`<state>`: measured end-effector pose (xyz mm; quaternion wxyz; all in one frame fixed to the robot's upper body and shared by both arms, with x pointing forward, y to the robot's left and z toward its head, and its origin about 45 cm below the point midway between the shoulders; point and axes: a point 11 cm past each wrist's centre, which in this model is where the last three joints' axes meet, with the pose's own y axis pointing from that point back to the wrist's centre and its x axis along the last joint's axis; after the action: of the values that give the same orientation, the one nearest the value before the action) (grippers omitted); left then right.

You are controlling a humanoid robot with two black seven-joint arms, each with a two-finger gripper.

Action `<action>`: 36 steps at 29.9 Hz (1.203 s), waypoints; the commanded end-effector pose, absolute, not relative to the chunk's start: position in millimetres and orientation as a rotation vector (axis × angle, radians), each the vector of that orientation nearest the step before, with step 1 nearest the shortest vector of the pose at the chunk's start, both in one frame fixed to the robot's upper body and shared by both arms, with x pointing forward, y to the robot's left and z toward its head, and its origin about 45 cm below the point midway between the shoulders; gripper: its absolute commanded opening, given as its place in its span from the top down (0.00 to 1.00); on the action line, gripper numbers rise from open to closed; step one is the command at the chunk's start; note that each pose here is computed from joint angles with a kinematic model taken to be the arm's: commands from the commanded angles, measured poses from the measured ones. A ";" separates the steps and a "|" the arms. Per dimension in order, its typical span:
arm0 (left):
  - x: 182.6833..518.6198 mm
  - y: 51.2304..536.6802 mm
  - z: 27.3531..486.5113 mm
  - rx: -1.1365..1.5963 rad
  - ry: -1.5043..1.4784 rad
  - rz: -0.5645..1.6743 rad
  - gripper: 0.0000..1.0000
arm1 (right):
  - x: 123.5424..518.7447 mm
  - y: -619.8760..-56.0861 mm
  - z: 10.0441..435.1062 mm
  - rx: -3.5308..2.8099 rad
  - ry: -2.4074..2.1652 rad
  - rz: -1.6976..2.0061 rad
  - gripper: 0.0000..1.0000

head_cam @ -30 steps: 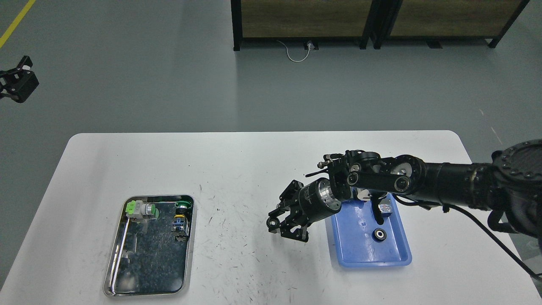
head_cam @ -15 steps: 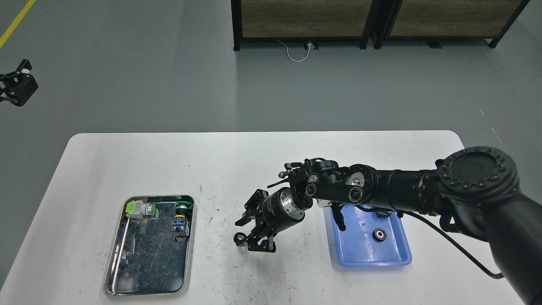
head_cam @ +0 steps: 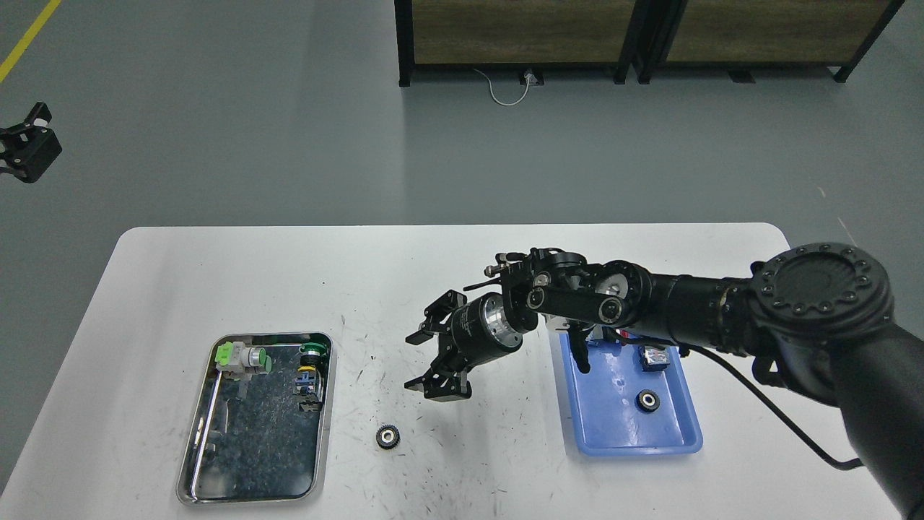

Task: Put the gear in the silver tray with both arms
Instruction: 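Retract the right gripper and bring the left gripper forward, then grasp the black gear on the table with the left gripper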

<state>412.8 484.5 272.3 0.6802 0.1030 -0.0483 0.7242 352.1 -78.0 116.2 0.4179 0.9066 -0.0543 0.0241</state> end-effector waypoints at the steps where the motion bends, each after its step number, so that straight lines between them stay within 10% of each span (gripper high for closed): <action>1: 413.3 479.4 272.0 0.215 -0.092 1.584 0.00 | 379.4 -122.6 128.9 2.245 -0.282 0.047 0.20; 20: 406.7 407.3 264.5 0.242 -0.147 1.152 0.01 | 461.7 -370.1 272.9 2.200 -1.293 -0.009 0.14; 36: 323.5 264.0 199.1 0.282 -0.071 0.613 0.01 | 460.1 -437.6 314.2 2.136 -1.614 0.001 0.06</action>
<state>339.7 278.4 218.4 0.9349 0.1365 -0.0574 0.3226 459.2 -436.7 310.1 0.2393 0.7773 -0.5818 -0.0010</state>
